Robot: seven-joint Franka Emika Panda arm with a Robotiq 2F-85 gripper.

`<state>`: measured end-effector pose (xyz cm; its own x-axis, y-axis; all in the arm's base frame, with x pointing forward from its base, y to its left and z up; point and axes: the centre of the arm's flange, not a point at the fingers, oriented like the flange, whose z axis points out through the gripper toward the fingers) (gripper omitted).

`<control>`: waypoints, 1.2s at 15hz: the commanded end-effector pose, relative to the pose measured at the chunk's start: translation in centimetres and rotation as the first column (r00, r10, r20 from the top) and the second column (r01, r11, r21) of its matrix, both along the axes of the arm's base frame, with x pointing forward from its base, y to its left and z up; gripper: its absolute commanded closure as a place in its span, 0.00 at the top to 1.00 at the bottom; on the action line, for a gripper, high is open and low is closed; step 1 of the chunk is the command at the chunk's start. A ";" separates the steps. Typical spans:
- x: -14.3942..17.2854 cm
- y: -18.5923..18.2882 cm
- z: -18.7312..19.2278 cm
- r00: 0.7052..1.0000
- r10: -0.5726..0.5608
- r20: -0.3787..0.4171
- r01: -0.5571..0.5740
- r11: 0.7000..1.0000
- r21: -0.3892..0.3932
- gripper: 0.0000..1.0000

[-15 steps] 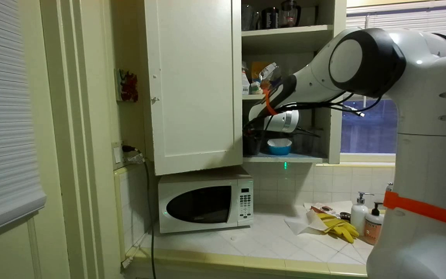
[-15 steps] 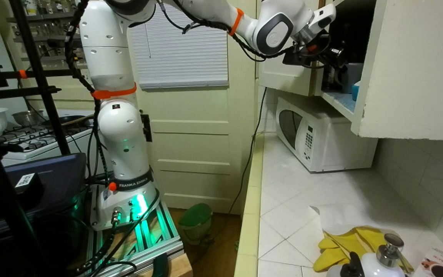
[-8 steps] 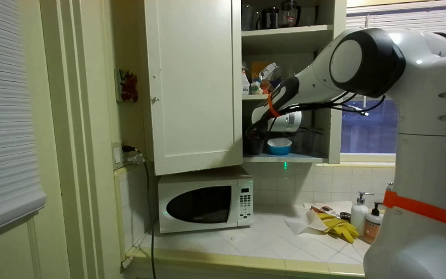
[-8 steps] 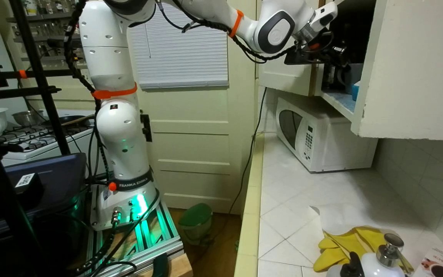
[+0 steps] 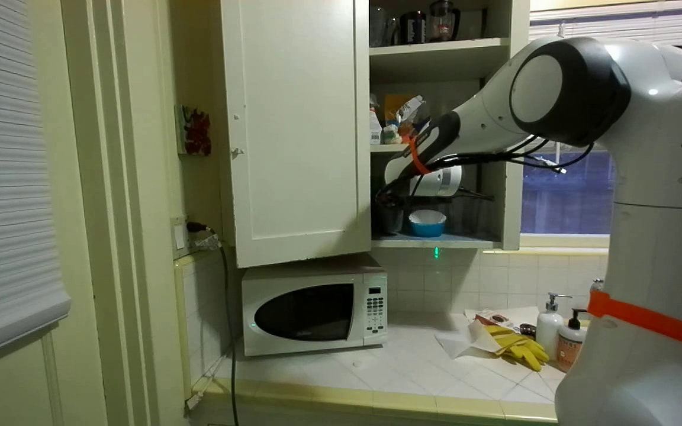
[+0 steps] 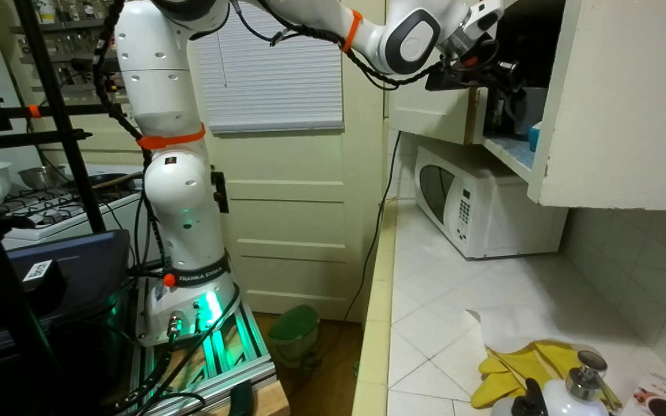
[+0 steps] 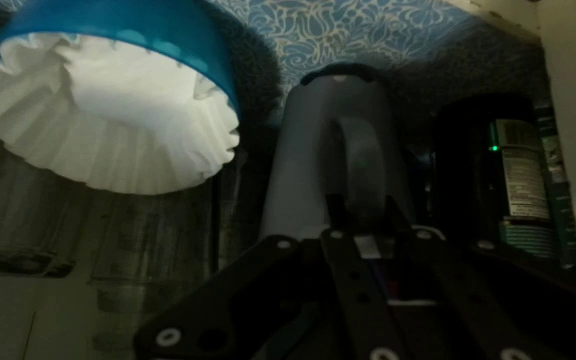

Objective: Put the grey mug on the counter.

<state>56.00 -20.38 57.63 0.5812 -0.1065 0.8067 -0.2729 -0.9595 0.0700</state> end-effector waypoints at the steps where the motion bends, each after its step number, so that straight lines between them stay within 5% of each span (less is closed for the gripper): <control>1: -1.3 0.5 1.6 0.999 -0.012 0.050 0.013 1.000 -0.013 0.05; 18: -9.6 2.1 3.0 0.993 -0.007 0.122 0.006 1.000 0.011 0.05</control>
